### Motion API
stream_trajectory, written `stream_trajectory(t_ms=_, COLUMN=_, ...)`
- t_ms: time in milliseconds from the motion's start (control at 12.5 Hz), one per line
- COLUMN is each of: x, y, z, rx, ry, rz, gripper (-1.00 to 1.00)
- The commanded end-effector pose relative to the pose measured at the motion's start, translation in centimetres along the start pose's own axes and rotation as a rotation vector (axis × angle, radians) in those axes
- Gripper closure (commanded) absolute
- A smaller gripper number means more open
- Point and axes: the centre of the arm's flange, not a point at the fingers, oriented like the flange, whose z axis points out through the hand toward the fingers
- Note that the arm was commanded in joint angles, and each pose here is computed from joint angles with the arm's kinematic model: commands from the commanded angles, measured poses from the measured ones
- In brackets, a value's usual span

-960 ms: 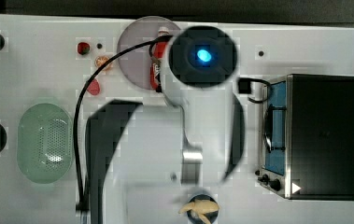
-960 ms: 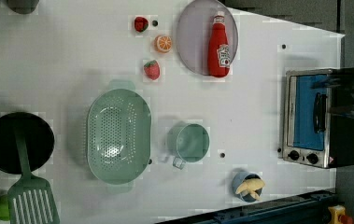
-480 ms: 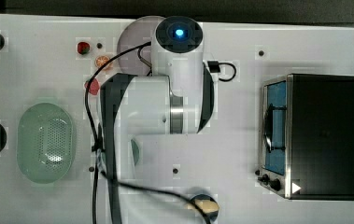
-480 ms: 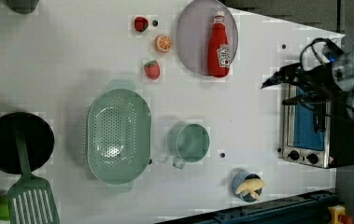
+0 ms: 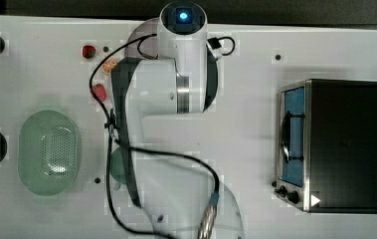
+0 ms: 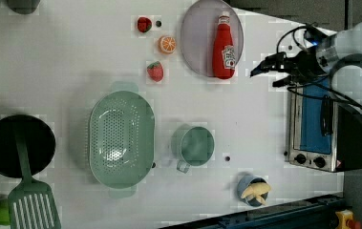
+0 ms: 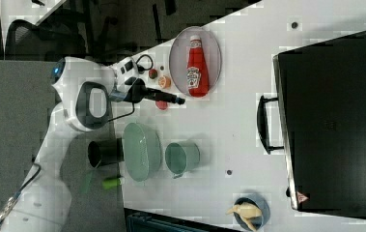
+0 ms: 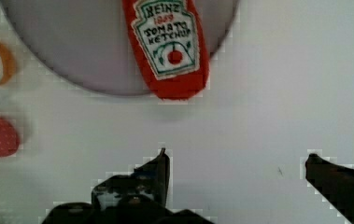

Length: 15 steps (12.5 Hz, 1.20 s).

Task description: Pick ketchup from plate and place it on table.

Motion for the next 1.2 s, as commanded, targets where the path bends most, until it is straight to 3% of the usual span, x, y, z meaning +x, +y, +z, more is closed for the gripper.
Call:
stream_trajectory(t_ms=80, x=2.5, y=-2.3, z=-0.5, rx=-0.012, ry=0.129, rz=-0.196, gripper=-1.00)
stream_trajectory(t_ms=240, x=4.3, y=-3.5, z=1.3, rx=-0.037, ry=0.191, rz=-0.238, gripper=-1.00)
stream_trajectory(t_ms=400, x=5.6, y=-4.0, z=3.6, rx=-0.037, ry=0.219, rz=-0.253, gripper=-1.00)
stream_trajectory(t_ms=1200, x=9.0, y=-5.1, z=12.8, rx=-0.011, ry=0.235, rz=-0.266, gripper=-1.00)
